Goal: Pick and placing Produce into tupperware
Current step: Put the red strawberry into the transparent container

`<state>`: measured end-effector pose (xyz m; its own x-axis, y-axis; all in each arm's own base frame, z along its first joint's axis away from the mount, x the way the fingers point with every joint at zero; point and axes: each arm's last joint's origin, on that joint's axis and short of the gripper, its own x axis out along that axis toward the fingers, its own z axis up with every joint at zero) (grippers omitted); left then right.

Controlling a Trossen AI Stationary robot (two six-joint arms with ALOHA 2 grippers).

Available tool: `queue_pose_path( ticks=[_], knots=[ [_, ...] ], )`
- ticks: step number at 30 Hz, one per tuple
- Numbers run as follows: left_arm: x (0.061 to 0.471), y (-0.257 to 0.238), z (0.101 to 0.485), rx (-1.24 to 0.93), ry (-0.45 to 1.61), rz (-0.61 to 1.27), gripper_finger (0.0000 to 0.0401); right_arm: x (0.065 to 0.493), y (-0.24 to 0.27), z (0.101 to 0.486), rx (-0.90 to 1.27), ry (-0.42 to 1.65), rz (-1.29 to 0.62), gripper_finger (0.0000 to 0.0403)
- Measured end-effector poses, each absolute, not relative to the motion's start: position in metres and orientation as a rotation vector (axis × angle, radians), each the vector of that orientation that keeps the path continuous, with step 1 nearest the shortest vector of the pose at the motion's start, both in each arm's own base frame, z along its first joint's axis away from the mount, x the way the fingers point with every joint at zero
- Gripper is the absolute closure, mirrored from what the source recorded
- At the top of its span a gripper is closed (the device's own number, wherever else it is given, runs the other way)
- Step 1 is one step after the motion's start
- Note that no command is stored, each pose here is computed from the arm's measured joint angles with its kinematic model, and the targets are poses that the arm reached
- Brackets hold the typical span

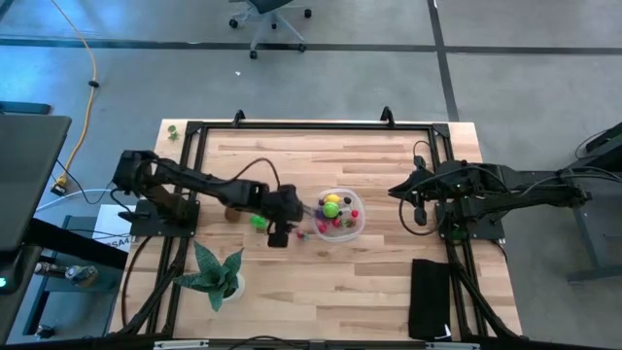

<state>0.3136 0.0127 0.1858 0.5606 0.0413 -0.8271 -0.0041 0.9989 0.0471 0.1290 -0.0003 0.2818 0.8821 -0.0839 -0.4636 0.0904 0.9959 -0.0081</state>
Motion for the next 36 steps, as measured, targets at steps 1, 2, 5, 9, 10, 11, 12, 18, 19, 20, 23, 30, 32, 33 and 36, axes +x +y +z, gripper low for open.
queue_pose_path(
  ticks=[1, 2, 5, 9, 10, 11, 12, 18, 19, 20, 23, 30, 32, 33, 36],
  knots=[
    [0.313, 0.01, 0.183, 0.025, 0.958, 0.031, 0.0286, 0.129, 0.0, 0.282, 0.014, 0.482, -0.091, 0.0373],
    [0.311, 0.009, 0.179, 0.011, 0.948, 0.036, 0.0286, 0.129, 0.0, 0.282, 0.014, 0.483, -0.091, 0.0373],
    [0.305, 0.008, 0.167, -0.01, 0.96, 0.06, 0.0284, 0.129, 0.0, 0.282, 0.014, 0.483, -0.091, 0.0373],
    [0.302, 0.008, 0.161, -0.027, 0.933, 0.072, 0.0272, 0.129, 0.0, 0.282, 0.014, 0.483, -0.091, 0.0373],
    [0.303, 0.009, 0.159, -0.027, 0.939, 0.072, 0.0267, 0.129, 0.0, 0.282, 0.014, 0.483, -0.091, 0.0373],
    [0.304, 0.009, 0.157, -0.027, 0.939, 0.071, 0.0261, 0.129, 0.0, 0.282, 0.014, 0.482, -0.091, 0.0373],
    [0.304, 0.009, 0.156, -0.028, 0.941, 0.069, 0.0256, 0.129, 0.0, 0.282, 0.014, 0.483, -0.091, 0.0373],
    [0.31, 0.008, 0.146, -0.046, 0.938, 0.033, 0.0221, 0.129, 0.0, 0.282, 0.014, 0.482, -0.091, 0.0373],
    [0.311, 0.008, 0.146, -0.047, 0.929, 0.032, 0.0216, 0.129, 0.0, 0.282, 0.014, 0.483, -0.091, 0.0373],
    [0.312, 0.007, 0.145, -0.046, 0.93, 0.031, 0.0212, 0.129, 0.0, 0.282, 0.014, 0.483, -0.091, 0.0373],
    [0.312, 0.007, 0.144, -0.045, 0.931, 0.026, 0.0201, 0.129, 0.0, 0.282, 0.014, 0.483, -0.091, 0.0373],
    [0.314, 0.003, 0.141, -0.034, 0.922, 0.015, 0.0191, 0.129, 0.0, 0.282, 0.014, 0.482, -0.091, 0.0373],
    [0.315, 0.004, 0.136, -0.034, 0.94, 0.017, 0.019, 0.129, 0.0, 0.282, 0.014, 0.482, -0.091, 0.0373],
    [0.317, 0.004, 0.134, -0.033, 0.928, 0.016, 0.019, 0.129, 0.0, 0.282, 0.014, 0.482, -0.091, 0.0373],
    [0.321, 0.004, 0.128, -0.035, 0.922, 0.005, 0.019, 0.129, 0.0, 0.282, 0.014, 0.482, -0.091, 0.0373]
  ],
)
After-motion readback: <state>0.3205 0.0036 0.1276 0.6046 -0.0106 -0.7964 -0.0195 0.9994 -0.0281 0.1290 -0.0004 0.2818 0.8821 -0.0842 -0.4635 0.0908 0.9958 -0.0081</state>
